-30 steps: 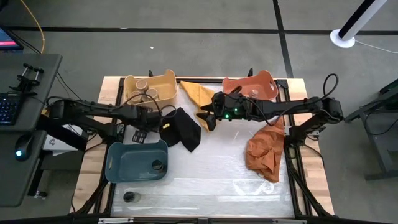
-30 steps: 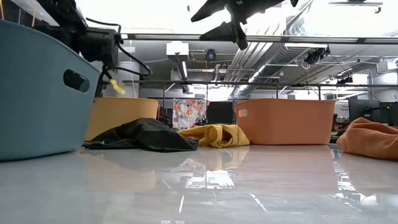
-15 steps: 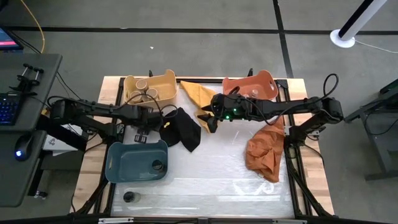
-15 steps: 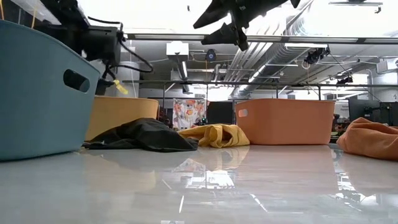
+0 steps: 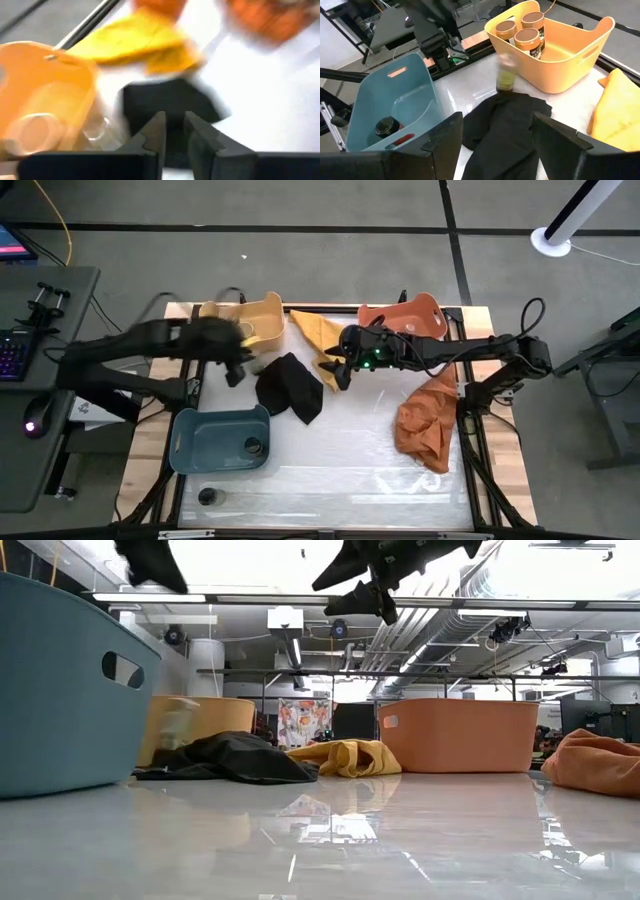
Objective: Sort spices by type
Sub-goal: Put the top black spice bottle into the blue bin
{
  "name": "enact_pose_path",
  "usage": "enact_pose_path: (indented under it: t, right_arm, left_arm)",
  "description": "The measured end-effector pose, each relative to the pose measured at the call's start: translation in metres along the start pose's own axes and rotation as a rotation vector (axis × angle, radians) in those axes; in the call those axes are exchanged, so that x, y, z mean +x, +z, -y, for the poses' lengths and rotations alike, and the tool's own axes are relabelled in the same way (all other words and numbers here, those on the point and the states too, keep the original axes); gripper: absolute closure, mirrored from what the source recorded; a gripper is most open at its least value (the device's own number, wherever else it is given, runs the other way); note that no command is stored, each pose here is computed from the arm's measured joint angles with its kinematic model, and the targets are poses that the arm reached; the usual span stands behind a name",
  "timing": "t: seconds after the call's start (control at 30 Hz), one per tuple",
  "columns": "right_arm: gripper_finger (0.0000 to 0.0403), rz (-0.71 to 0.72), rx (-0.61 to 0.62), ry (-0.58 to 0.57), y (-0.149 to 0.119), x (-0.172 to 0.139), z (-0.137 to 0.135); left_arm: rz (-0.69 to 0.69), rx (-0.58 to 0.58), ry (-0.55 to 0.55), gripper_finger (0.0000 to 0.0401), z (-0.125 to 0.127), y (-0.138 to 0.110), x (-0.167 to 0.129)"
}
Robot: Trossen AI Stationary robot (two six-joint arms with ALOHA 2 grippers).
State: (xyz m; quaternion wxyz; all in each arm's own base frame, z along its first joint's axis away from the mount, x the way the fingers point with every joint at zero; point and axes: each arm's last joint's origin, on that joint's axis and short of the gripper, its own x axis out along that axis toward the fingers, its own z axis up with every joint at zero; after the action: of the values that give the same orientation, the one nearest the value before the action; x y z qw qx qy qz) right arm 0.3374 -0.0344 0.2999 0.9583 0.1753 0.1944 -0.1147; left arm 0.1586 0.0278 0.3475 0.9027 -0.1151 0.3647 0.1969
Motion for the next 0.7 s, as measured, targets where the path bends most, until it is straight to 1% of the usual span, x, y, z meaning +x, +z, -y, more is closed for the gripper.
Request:
enact_pose_path:
  t: [0.03, 0.1, 0.17, 0.2, 0.27, 0.33, 0.47, 0.53, 0.63, 0.7]
  right_arm:
    - [0.0176, -0.004, -0.004, 0.008, 0.0, 0.0, 0.001]
    - [0.0176, -0.008, -0.014, 0.01, 0.0, 0.0, 0.002]
    - [0.0176, -0.014, -0.018, 0.013, 0.0, 0.0, 0.004]
    - [0.0176, -0.016, -0.017, 0.018, 0.001, 0.0, 0.004]
    - [0.0176, -0.018, -0.011, 0.025, 0.001, 0.0, 0.006]
    - [0.0176, -0.018, -0.005, 0.024, 0.002, 0.0, 0.008]
    - [0.0176, -0.016, 0.019, 0.02, 0.003, 0.001, 0.011]
    - [0.0176, -0.014, 0.021, 0.016, 0.004, 0.001, 0.012]
    - [0.0176, -0.013, 0.022, 0.014, 0.004, 0.001, 0.013]
    - [0.0176, -0.013, 0.028, 0.013, 0.004, 0.001, 0.013]
  left_arm:
    - [0.055, -0.054, -0.053, 0.0359, 0.003, -0.004, -0.011]
    - [0.124, -0.133, -0.135, 0.0386, 0.009, -0.016, -0.028]
    - [0.142, -0.187, -0.151, 0.04, 0.011, -0.029, -0.038]
    - [0.151, -0.202, -0.145, 0.0397, 0.011, -0.035, -0.041]
    - [0.18, -0.209, -0.109, 0.0387, 0.012, -0.042, -0.043]
    - [0.2, -0.19, -0.081, 0.0378, 0.013, -0.044, -0.042]
    - [0.175, -0.149, -0.013, 0.036, 0.021, -0.042, -0.028]
    - [0.133, -0.097, 0.055, 0.0344, 0.026, -0.04, -0.015]
    - [0.049, -0.013, 0.172, 0.0309, 0.031, -0.034, 0.011]
    - [-0.02, 0.003, 0.258, 0.028, 0.028, -0.028, 0.034]
